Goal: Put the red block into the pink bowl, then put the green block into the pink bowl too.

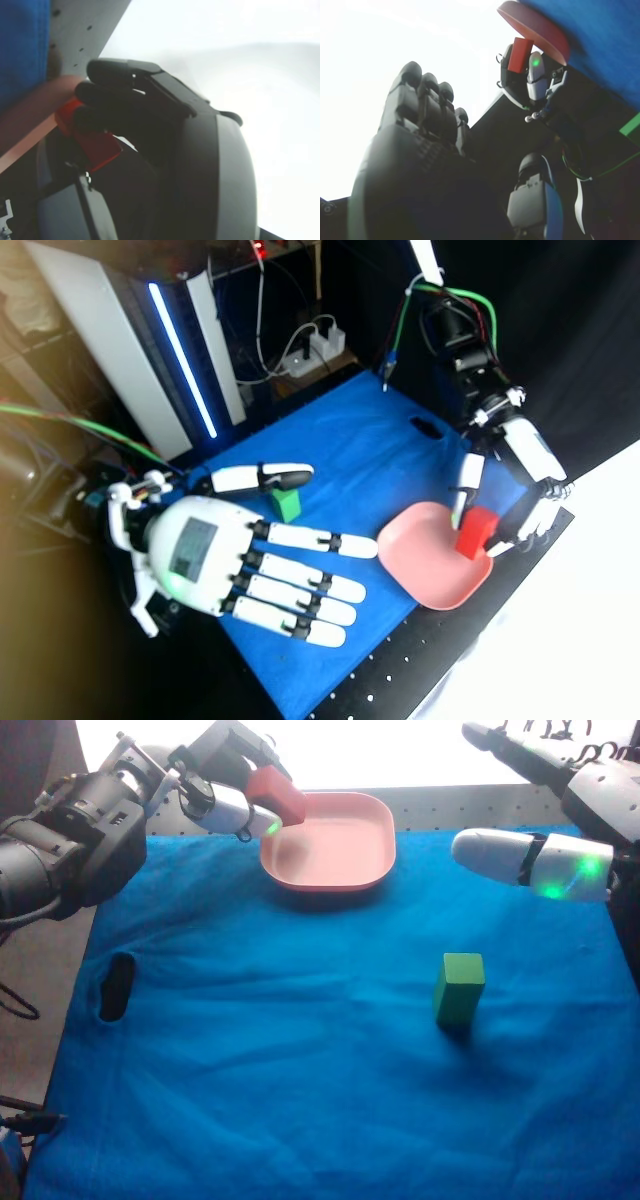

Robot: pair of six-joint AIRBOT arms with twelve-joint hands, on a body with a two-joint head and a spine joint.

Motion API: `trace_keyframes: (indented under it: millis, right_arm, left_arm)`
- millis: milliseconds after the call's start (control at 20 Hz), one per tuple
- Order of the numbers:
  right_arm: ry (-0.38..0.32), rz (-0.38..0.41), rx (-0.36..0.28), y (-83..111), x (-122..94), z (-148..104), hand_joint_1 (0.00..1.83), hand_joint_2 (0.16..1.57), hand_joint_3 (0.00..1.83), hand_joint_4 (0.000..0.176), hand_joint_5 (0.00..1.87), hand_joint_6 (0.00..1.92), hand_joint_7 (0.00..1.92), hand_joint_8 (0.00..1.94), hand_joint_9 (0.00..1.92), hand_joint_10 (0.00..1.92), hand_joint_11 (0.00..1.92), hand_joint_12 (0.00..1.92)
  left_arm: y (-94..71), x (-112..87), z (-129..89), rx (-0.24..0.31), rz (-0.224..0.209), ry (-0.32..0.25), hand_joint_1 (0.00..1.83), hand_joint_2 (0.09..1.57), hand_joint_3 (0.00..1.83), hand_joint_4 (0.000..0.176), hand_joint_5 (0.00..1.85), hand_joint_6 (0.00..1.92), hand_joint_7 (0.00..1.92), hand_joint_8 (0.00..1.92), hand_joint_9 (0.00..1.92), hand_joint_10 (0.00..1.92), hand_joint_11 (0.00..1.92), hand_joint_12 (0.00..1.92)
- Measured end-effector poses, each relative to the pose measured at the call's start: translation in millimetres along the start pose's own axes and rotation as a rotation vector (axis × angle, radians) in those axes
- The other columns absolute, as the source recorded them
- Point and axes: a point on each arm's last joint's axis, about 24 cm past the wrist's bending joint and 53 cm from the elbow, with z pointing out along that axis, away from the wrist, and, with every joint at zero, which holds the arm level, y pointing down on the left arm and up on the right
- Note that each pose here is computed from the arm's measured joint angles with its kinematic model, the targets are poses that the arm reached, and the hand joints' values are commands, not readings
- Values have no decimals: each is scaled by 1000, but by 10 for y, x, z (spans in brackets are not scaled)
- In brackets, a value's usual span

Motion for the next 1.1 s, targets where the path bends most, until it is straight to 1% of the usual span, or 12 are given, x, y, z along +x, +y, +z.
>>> trace_keyframes:
  millis: [50, 100, 150, 250, 350, 400, 500, 550, 600, 900, 950, 1100]
  right_arm:
    - [0, 0, 0, 0, 1, 0, 207, 934, 0, 159, 92, 2, 205, 1, 139, 2, 0, 174]
    - [0, 2, 0, 1, 4, 1, 206, 931, 0, 165, 89, 1, 197, 0, 130, 0, 0, 168]
    - [0, 1, 0, 0, 4, 1, 209, 932, 0, 156, 98, 4, 201, 3, 137, 4, 0, 166]
    - [0, 2, 0, -2, 9, 4, 201, 942, 1, 141, 89, 0, 180, 0, 128, 0, 0, 201]
    - [0, 3, 0, -3, 9, 4, 215, 934, 0, 145, 93, 1, 170, 0, 120, 0, 0, 200]
    - [0, 2, 0, -2, 9, 4, 204, 929, 0, 149, 92, 0, 180, 2, 119, 0, 0, 171]
    - [1, 2, 0, -3, 10, 4, 190, 923, 0, 147, 95, 0, 180, 1, 126, 1, 0, 208]
    - [0, 3, 0, -3, 9, 4, 185, 925, 0, 140, 99, 1, 179, 0, 134, 2, 0, 250]
    - [0, 3, 0, -3, 9, 4, 182, 929, 2, 145, 98, 0, 190, 5, 140, 4, 0, 260]
    - [1, 4, 1, -5, 16, 5, 186, 929, 0, 154, 83, 2, 172, 0, 111, 0, 0, 257]
    - [1, 4, 3, -9, 15, 5, 173, 931, 1, 144, 77, 0, 164, 0, 107, 0, 0, 258]
    - [3, 6, 3, -10, 21, 5, 263, 906, 3, 113, 96, 0, 149, 0, 125, 0, 0, 273]
  left_arm:
    - [16, -2, 5, -5, 2, 0, 1297, 989, 0, 0, 1231, 415, 1411, 347, 1350, 360, 1018, 1110]
    - [25, 3, 5, -9, 2, 2, 1384, 1002, 0, 0, 1126, 580, 1394, 208, 1234, 695, 987, 939]
    - [26, 7, 5, -9, 2, 3, 1405, 989, 0, 0, 1171, 476, 1423, 157, 1243, 746, 987, 899]
    - [19, 18, 5, -7, 1, 8, 1309, 1004, 3, 0, 1318, 121, 1277, 691, 1235, 903, 983, 1408]
    - [3, 41, 5, 0, 1, 17, 1309, 996, 0, 0, 1327, 134, 1313, 614, 1263, 732, 999, 1314]
    - [-9, 47, 6, 5, 0, 19, 1381, 1018, 1, 0, 1093, 675, 1305, 391, 1168, 813, 929, 999]
    - [-25, 63, 6, 11, 7, 25, 1193, 1084, 0, 0, 1015, 911, 1074, 114, 1032, 98, 804, 603]
    - [-30, 73, 5, 13, 13, 29, 1224, 1024, 0, 0, 856, 344, 975, 28, 968, 24, 769, 520]
    - [-41, 81, -2, 15, 11, 32, 1172, 983, 0, 0, 779, 94, 857, 5, 857, 4, 701, 406]
    - [-176, 7, -7, 53, 19, 26, 981, 790, 0, 6, 521, 0, 572, 0, 536, 0, 354, 180]
    - [-193, -11, -11, 57, 16, 23, 977, 784, 0, 0, 495, 0, 546, 0, 520, 0, 360, 179]
    - [-289, -61, -59, 84, 13, 25, 907, 782, 0, 33, 453, 0, 488, 7, 465, 10, 307, 156]
